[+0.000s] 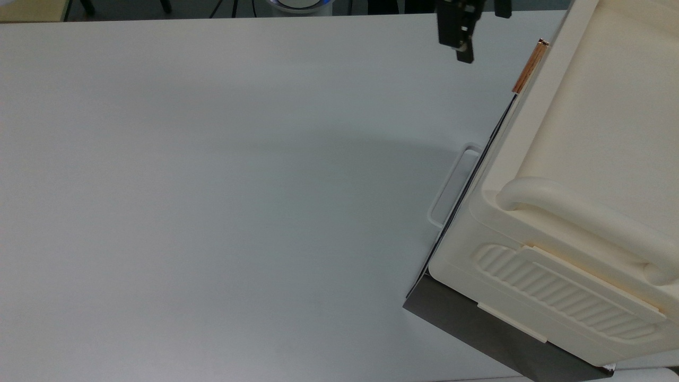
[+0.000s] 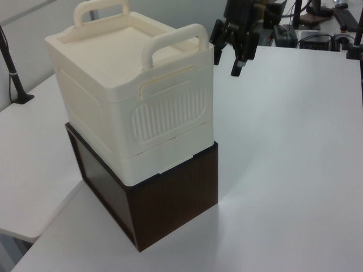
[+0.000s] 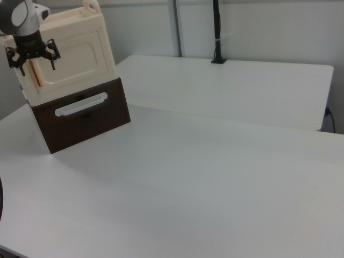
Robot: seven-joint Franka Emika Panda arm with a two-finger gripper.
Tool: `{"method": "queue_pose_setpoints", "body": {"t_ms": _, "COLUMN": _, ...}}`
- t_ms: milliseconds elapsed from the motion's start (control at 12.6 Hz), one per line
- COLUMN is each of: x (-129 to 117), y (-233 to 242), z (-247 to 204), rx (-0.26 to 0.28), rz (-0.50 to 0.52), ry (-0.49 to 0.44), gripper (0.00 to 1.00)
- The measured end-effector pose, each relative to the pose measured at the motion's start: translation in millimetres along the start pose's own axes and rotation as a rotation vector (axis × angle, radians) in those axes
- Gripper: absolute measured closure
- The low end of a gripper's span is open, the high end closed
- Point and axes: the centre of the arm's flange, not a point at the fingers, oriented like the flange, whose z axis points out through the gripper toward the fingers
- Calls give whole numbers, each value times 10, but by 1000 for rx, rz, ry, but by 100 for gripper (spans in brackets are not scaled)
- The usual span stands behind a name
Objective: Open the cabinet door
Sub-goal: 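Lower the gripper onto the orange door handle and close on it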
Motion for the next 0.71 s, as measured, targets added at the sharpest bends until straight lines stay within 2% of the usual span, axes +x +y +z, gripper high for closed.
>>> {"method": "queue_pose_setpoints", "body": {"t_ms": 159, "x": 83, "y": -66, "z": 70, "rx": -2, "rz": -34, "ry": 19, "gripper": 1}}
{"method": "queue_pose_setpoints", "body": {"t_ms": 238, "x": 117, "y": -94, "z": 110, "rx": -1, "rz": -48, "ry": 26, "gripper": 7}}
{"method": "queue_pose_setpoints", "body": {"t_ms": 397, "x": 154, "y": -153, "z": 156, "rx": 2, "rz": -68, "ry": 23, "gripper": 9}}
{"method": "queue_pose_setpoints", "body": {"t_ms": 476, "x": 178, "y": -179, "z": 166, "rx": -4, "rz": -77, "ry": 26, "gripper": 17}}
{"method": "queue_pose_setpoints", "body": {"t_ms": 635, "x": 219, "y": -195, "z": 154, "rx": -22, "rz": -86, "ry": 47, "gripper": 20}}
{"method": "queue_pose_setpoints", "body": {"t_ms": 714, "x": 225, "y": -194, "z": 154, "rx": -25, "rz": -87, "ry": 51, "gripper": 26}}
